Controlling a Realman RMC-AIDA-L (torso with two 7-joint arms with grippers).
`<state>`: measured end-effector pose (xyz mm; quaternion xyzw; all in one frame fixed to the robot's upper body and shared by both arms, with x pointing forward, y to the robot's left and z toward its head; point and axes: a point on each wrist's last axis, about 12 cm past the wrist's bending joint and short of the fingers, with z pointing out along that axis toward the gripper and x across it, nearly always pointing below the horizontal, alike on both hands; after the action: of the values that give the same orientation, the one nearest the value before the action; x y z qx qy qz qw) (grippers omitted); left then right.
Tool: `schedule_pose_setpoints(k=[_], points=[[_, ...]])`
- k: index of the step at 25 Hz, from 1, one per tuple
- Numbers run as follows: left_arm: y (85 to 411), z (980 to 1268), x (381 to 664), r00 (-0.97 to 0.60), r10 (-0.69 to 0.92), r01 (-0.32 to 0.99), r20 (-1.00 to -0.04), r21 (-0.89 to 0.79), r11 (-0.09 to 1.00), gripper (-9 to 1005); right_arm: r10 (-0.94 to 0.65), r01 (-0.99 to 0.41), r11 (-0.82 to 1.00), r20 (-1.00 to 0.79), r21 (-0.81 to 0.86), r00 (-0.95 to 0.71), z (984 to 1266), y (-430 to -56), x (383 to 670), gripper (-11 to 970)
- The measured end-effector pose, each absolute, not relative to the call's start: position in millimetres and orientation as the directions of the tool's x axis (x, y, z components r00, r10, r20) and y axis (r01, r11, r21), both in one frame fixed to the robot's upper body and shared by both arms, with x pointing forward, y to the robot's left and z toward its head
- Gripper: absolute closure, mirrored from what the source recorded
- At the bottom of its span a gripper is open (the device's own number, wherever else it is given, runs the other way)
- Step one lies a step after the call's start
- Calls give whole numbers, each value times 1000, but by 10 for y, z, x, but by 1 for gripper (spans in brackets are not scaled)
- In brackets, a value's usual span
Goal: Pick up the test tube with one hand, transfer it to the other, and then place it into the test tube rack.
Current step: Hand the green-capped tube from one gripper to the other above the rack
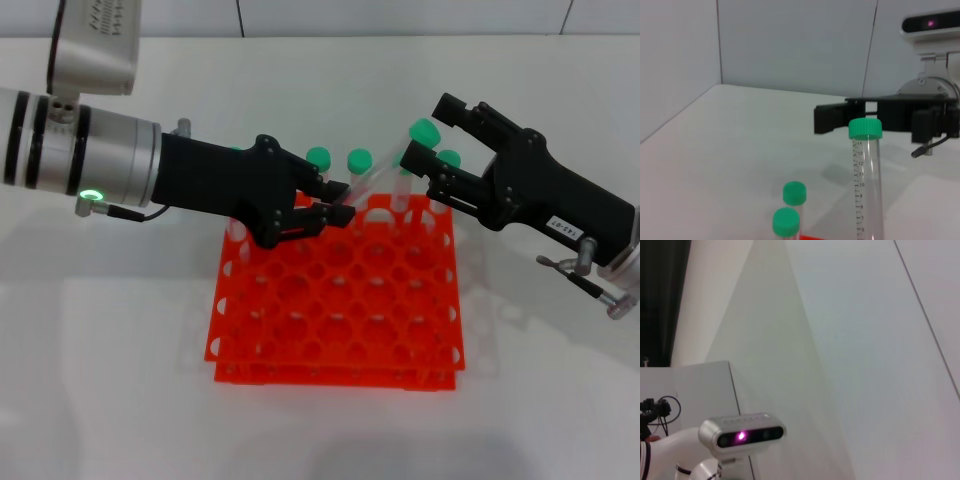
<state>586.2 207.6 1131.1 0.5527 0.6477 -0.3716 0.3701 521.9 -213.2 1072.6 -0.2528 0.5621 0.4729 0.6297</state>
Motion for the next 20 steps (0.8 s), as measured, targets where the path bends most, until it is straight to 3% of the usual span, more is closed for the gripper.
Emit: schedule_pose_setpoints(k=[20], points=[[1970, 11323, 5894, -100, 447, 993, -889, -59, 104, 798, 311, -867, 460, -949, 194, -48, 10711, -2096, 5220, 202]])
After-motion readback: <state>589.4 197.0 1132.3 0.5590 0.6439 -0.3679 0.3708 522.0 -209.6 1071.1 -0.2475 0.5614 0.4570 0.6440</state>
